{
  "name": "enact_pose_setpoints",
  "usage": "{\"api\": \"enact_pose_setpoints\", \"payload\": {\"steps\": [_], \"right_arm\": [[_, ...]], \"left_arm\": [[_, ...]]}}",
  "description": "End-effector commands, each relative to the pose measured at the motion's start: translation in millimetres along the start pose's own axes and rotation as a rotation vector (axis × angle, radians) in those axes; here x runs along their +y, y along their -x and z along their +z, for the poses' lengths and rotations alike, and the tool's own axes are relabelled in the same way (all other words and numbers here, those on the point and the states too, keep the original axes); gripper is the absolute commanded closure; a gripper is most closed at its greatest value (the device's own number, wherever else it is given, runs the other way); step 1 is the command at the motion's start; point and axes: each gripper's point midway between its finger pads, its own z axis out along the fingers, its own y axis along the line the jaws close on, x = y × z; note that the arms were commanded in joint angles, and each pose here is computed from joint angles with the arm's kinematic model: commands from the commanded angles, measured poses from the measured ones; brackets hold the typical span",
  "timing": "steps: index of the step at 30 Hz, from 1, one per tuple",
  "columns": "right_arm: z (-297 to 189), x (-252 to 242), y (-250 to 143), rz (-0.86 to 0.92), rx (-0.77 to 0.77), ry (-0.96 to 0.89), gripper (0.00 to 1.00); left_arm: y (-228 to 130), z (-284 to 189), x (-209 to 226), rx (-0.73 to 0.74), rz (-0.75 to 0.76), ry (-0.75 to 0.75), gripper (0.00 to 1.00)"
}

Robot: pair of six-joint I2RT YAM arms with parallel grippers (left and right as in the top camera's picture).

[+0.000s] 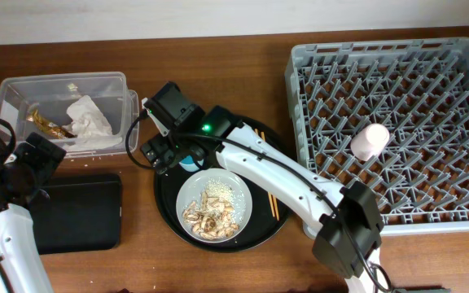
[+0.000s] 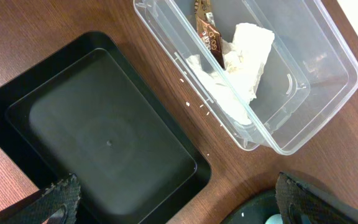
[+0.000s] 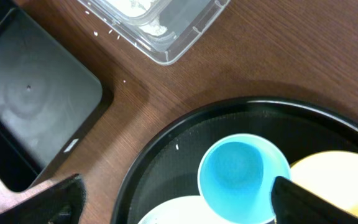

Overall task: Sort waste into correct bins and load items into the dishwasher rack
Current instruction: 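Grasp the blue cup with the right gripper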

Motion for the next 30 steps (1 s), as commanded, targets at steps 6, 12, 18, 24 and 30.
{"api": "enact_pose_setpoints", "payload": {"steps": [6,12,18,24,30], "right_arm": [[69.4,-15.6,-37.7,-0.019,0.127,-0.121,0.39],[79.5,-18.6,-47.6,-0.088,0.131,-0.287,0.45],[80.3,-20.1,-53.7,-0.076,0.152,-0.293,0.61],[89.2,-22.6,-61.9,-0.078,0.178,-0.299,0.69],[68.6,-17.1,-45.5,-0.075,0.156,-0.291,0.87]], "left_arm": [[2.8,-2.6,0.5,-0.012,-0.011,0.0,0.01],[2.8,-2.6,0.5,-0.012,-0.011,0.0,0.01],[2.8,-2.6,0.5,-0.012,-0.011,0.0,0.01],[2.8,-2.6,0.5,-0.012,-0.011,0.0,0.01],[2.8,-2.6,0.5,-0.012,-0.011,0.0,0.01]]}}
